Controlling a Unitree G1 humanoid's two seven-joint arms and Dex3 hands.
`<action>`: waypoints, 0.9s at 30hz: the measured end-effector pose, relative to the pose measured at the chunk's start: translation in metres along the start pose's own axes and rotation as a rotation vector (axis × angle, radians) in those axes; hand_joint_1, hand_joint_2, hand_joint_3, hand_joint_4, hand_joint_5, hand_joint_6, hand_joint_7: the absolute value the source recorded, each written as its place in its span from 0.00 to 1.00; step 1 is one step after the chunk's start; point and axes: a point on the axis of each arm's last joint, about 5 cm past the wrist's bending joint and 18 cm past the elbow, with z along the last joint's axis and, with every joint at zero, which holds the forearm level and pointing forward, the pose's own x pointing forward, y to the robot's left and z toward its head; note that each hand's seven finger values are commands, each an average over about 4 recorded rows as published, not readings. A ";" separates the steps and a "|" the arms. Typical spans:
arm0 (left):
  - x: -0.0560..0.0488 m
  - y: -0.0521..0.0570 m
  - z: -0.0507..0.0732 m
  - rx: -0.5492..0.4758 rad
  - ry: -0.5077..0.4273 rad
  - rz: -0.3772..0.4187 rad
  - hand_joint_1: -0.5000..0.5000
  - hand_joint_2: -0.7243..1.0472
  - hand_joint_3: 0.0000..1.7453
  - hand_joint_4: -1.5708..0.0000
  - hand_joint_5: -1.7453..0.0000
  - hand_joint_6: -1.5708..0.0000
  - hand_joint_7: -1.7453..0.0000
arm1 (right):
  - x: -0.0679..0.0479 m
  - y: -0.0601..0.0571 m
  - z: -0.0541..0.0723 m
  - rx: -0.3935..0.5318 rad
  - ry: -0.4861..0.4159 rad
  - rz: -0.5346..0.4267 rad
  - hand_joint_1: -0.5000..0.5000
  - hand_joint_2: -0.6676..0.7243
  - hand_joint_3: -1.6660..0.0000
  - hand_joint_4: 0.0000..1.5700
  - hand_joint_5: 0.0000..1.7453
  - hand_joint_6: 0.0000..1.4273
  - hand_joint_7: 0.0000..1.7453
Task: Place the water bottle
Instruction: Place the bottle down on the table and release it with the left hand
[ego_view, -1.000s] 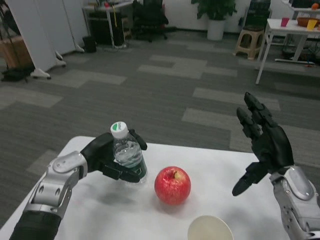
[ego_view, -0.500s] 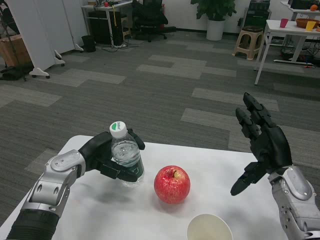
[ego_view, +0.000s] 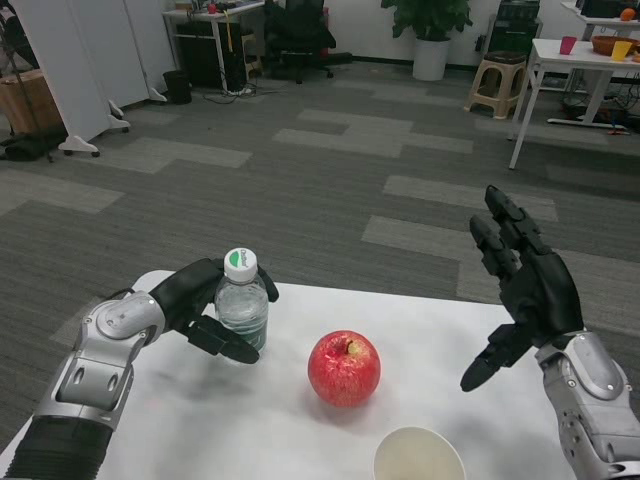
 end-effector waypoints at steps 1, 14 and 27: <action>0.000 0.000 0.000 0.004 0.001 0.002 0.67 0.80 0.03 0.86 0.10 0.18 0.08 | 0.000 0.000 0.000 0.000 0.000 0.000 0.04 0.77 1.00 0.00 0.00 0.00 0.00; -0.003 -0.001 -0.020 -0.113 -0.085 0.003 0.67 0.80 0.05 0.88 0.12 0.23 0.09 | 0.000 0.001 -0.001 0.001 0.005 0.007 0.04 0.77 1.00 0.00 0.00 0.00 0.00; -0.003 -0.002 -0.028 -0.142 -0.098 0.010 0.48 0.90 0.03 0.95 0.12 0.77 0.42 | 0.000 0.003 -0.003 0.004 0.016 0.016 0.04 0.77 1.00 0.00 0.00 0.00 0.00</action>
